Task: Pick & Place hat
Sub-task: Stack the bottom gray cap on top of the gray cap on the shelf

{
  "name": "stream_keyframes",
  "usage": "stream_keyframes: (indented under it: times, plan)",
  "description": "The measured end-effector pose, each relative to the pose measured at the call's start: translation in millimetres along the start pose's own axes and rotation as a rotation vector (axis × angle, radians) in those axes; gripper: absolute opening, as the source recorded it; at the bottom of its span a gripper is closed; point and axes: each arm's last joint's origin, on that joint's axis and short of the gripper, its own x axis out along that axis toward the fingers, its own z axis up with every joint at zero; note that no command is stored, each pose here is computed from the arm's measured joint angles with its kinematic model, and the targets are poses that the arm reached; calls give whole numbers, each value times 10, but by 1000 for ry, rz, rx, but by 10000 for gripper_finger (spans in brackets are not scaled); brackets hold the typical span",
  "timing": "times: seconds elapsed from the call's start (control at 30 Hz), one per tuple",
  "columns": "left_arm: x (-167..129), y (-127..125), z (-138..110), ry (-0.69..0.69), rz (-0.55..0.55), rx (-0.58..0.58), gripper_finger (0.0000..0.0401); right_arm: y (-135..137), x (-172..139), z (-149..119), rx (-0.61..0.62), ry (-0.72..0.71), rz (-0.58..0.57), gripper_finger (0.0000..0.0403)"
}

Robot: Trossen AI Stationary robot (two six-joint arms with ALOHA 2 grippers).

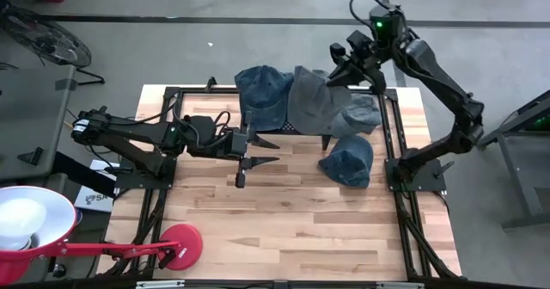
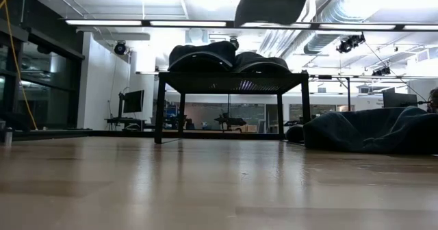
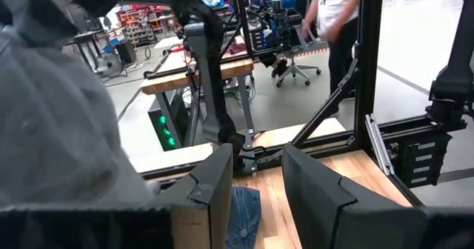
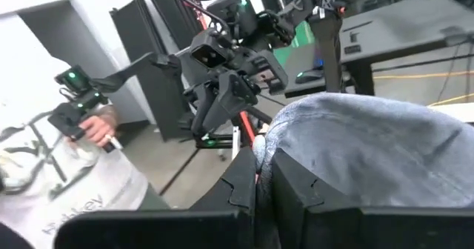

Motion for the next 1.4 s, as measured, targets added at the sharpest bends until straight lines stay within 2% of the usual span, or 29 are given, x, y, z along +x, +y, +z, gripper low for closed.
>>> stream_keyframes:
  times: [0.17,0.5,0.93,1.4]
  plan:
    - [0,0,0,0,0,0,117,-238,-34,-57,44,-3,42,15]
    - [0,0,0,0,0,-25,117,-534,-72,-53,99,-14,192,15]
    - [0,0,-1,1,2,-50,117,-831,-135,-134,194,-20,161,15]
    - [1,1,-2,2,4,-55,117,-841,-153,-136,213,-21,156,15]
